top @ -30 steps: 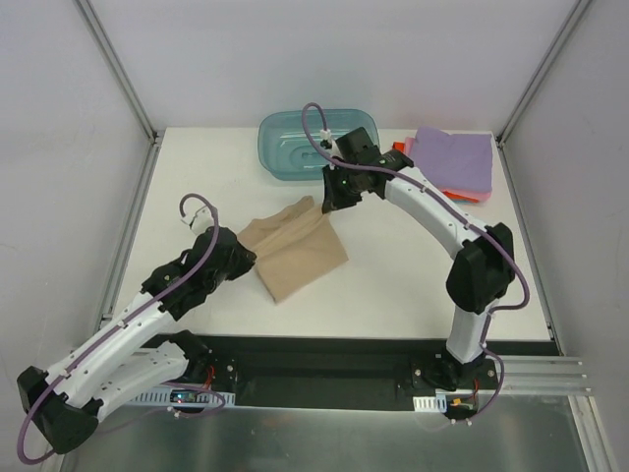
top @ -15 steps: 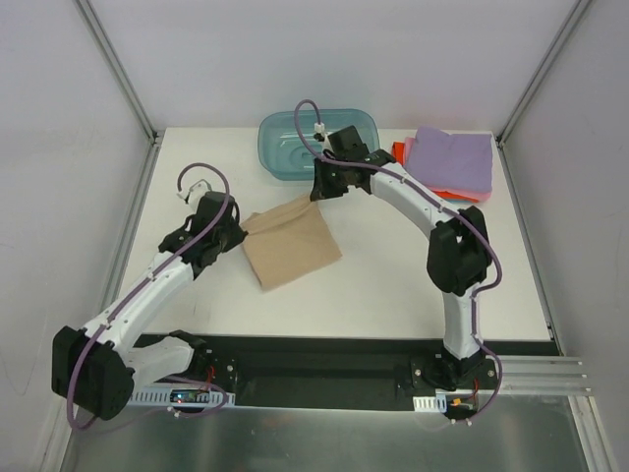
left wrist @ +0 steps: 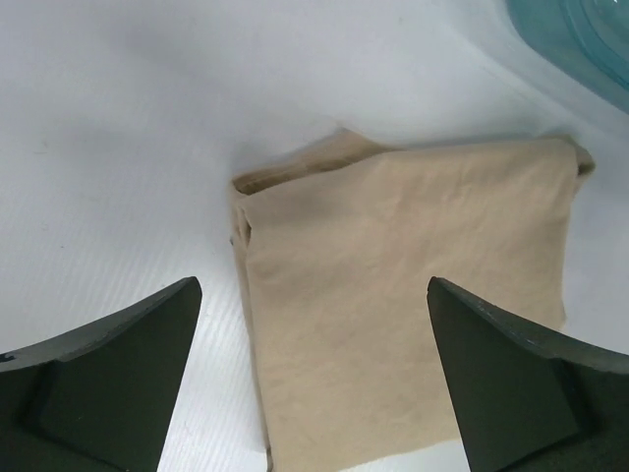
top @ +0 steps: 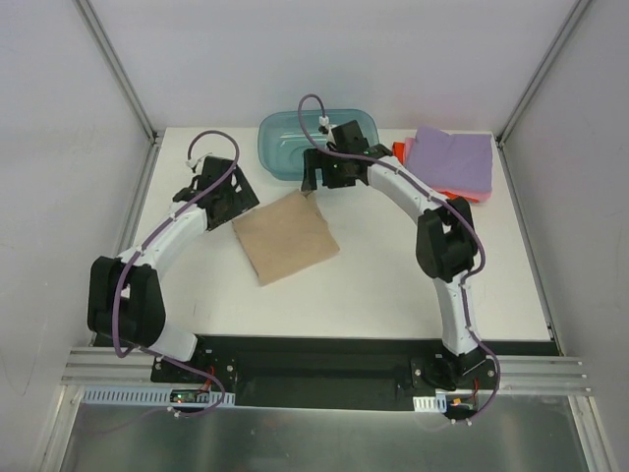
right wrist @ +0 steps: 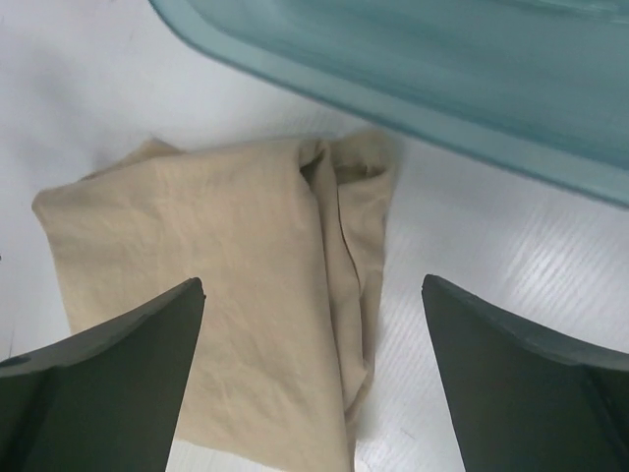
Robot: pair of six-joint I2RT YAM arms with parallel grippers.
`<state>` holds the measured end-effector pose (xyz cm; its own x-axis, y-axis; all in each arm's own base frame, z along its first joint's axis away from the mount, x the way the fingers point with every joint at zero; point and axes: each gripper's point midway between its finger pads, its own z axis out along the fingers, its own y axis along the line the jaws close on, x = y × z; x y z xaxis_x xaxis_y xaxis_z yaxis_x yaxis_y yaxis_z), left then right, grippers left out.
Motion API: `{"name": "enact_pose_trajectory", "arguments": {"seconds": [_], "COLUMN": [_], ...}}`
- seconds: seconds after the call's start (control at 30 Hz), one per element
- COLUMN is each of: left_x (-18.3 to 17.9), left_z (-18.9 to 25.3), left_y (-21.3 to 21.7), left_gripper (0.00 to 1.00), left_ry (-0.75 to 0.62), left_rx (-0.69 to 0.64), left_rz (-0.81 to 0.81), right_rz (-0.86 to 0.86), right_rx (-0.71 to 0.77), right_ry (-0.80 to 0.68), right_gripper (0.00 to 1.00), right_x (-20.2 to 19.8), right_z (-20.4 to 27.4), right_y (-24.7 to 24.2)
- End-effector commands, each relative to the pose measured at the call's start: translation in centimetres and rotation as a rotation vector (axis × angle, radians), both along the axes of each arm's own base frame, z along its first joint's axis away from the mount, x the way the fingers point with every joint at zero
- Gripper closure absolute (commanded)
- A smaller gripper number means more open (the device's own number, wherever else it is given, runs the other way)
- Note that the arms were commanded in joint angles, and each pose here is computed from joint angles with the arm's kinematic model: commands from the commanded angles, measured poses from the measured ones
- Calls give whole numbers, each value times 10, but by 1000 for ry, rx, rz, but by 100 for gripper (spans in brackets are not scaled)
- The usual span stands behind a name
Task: Fold and stack the t-shirts
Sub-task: Fold the long partially folded tshirt into a neat square
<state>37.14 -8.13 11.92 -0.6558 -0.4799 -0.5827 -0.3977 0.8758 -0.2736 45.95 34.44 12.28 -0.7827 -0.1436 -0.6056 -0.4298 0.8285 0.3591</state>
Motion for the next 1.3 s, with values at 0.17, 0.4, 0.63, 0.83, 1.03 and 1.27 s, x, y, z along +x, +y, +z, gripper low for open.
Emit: {"name": "enact_pose_trajectory", "arguments": {"seconds": [0.17, 0.4, 0.63, 0.83, 1.03, 1.27], "left_x": [-35, -26, -37, -89, -147, -148], "left_z": [9, -24, -79, -103, -94, -17], "left_y": [-58, -69, -73, -68, -93, -92], "left_gripper": [1, 1, 1, 1, 1, 1], "left_ry": [-26, 42, 218, 313, 308, 60], "left_rx": [-244, -273, -288, -291, -302, -294], "left_rz": [-221, -236, -210, -199, -275, -332], "right_rz": [149, 177, 124, 85, 12, -323], "right_rx": [191, 230, 171, 92, 12, -32], "right_ry": [-21, 162, 259, 334, 258, -116], "right_gripper": [3, 3, 3, 3, 3, 3], "right_x": [-95, -106, -114, -177, -243, -223], "right_z": [52, -3, -49, -82, -65, 33], "right_y": [13, 39, 30, -9, -47, -132]}}
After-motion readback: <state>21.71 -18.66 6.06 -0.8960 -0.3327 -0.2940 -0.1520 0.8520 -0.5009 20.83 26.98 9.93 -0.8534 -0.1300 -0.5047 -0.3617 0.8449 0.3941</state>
